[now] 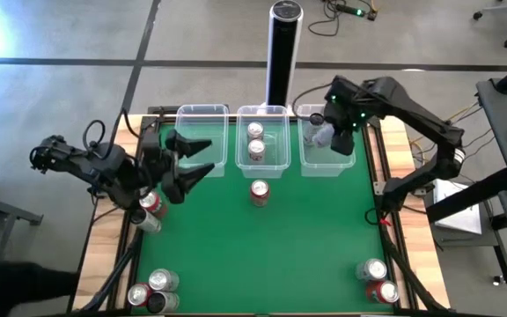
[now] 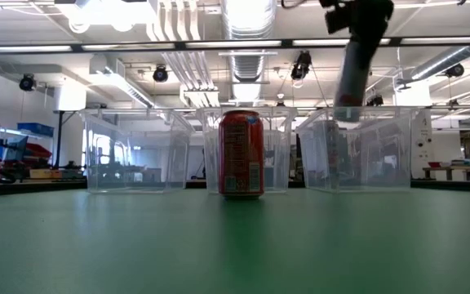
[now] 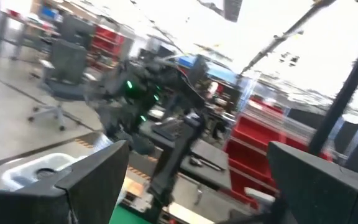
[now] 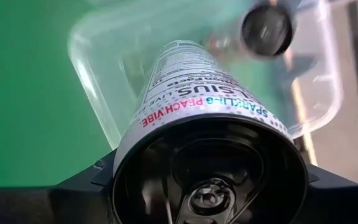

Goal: Sort soda cans
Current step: Put the bottom right white soda can into the top right transparent bin

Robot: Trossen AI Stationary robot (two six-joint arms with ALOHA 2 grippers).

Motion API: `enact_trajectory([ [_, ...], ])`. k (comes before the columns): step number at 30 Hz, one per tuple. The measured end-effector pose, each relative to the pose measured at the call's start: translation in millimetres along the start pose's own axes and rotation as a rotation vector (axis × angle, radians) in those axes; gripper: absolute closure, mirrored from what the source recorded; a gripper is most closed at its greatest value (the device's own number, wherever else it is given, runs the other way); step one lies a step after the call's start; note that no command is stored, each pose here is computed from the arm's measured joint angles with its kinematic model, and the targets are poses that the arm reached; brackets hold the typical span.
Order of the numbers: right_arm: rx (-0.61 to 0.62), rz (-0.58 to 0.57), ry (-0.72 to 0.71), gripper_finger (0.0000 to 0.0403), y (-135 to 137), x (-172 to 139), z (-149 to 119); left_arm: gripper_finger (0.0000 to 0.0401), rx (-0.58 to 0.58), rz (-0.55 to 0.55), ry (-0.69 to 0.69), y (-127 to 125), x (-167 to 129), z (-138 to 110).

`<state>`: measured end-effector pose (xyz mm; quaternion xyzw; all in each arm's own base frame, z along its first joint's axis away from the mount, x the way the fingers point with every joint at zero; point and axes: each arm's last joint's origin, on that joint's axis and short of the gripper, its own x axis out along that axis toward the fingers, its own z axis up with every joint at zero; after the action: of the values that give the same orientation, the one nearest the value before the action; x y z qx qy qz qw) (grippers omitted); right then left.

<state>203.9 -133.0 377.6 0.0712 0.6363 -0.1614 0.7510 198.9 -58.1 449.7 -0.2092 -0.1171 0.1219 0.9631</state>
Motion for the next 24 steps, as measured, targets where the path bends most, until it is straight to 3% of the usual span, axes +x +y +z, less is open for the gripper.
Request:
enact_trajectory([
  [6, 0.008, -0.017, 0.154, 0.0164, -2, 38, -10, 0.0035, 0.092, 0.023, 0.006, 3, 1, -1],
  [11, 0.074, -0.037, 0.164, 0.0159, -15, 61, 0, 0.0035, 0.179, 0.095, -0.008, 10, 6, 0],
  [24, 0.042, -0.018, 0.266, 0.0159, -53, 124, 25, 0.0035, 0.275, 0.143, 0.079, 17, 9, -10],
])
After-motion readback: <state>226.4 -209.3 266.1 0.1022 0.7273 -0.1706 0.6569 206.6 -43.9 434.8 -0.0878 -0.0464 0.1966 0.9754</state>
